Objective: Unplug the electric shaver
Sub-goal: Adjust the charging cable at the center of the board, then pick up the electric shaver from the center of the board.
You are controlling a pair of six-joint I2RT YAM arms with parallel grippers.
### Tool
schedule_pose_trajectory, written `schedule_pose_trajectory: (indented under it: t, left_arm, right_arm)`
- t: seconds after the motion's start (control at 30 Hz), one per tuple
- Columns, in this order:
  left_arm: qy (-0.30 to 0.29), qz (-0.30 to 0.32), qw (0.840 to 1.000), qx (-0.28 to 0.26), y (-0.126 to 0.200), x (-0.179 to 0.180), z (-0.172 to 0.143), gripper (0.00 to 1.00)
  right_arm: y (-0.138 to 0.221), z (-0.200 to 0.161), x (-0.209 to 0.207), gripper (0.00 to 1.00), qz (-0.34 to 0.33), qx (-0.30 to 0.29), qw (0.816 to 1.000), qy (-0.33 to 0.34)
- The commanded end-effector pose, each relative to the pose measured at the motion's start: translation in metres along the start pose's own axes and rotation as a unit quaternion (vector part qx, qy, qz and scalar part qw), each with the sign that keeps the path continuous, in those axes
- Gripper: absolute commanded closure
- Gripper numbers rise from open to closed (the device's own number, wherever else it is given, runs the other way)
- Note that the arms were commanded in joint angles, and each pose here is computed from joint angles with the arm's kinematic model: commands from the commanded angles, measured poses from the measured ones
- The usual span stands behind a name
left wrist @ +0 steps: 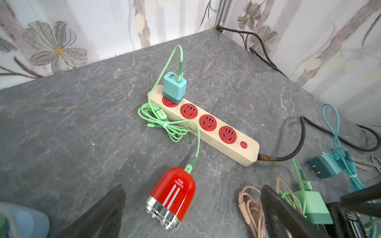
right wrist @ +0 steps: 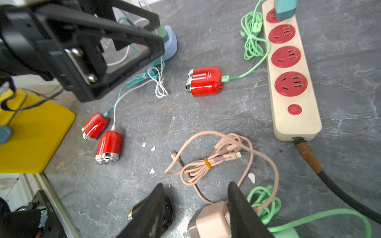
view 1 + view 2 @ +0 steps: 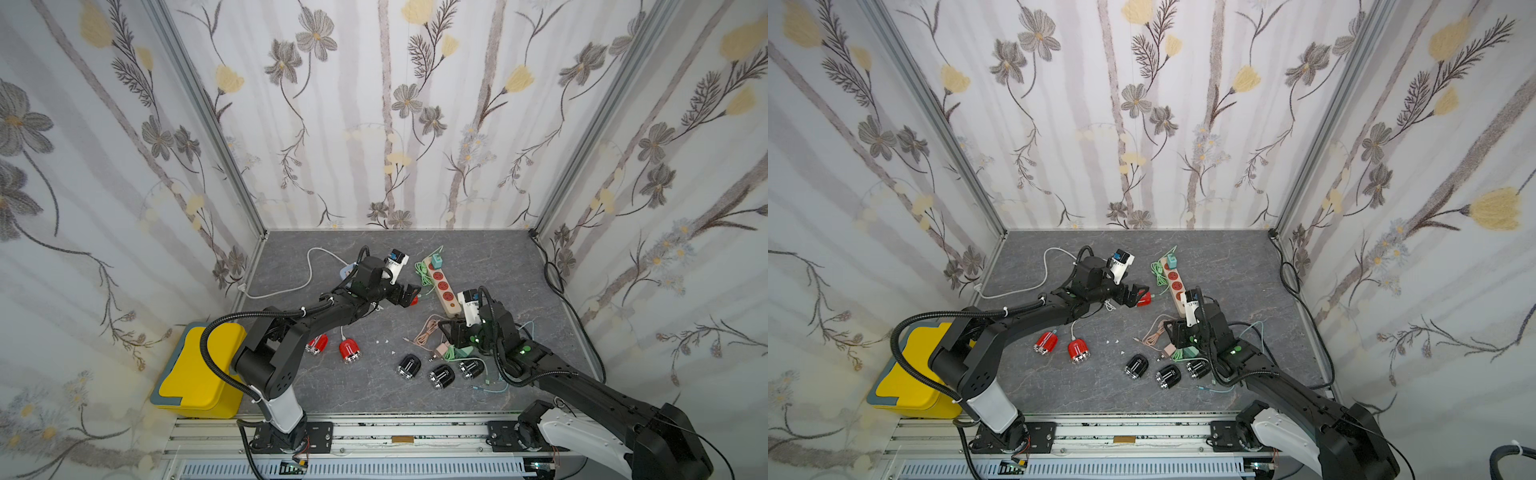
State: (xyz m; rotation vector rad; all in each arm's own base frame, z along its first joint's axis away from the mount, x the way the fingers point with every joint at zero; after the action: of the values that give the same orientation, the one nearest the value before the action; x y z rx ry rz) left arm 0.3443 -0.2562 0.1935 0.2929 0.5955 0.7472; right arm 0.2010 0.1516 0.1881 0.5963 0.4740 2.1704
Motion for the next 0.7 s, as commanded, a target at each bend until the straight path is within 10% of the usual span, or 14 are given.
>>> schedule_pose_trajectory:
  t: [0.0,0.67]
  left_arm:
    - [-0.04,0.027,0.997,0.056,-0.017,0.004,-0.005,0.01]
    - [-0.088,0.121,0.967,0.205,-0.092,0.016,-0.035,0.09]
  right_arm:
    - [0.008,0.013,-0.004,0.51,0.0,-0.048,0.999,-0.025]
    - [0.013,0.004,-0.021,0.5,-0.018,-0.063,0.997,-0.05]
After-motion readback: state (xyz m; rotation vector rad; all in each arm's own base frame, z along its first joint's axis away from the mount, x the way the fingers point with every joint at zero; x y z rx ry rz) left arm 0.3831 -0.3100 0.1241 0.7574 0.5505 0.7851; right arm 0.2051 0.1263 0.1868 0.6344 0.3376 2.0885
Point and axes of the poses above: each gripper's point midway between its finger pads, its own y axis back along the fingers, its own x axis along the line the jaws close on, z = x × y, the point moved 9 cm from there along y, back along the fingers, and after that the axes turned 15 degrees about y, right-handed, at the moved point
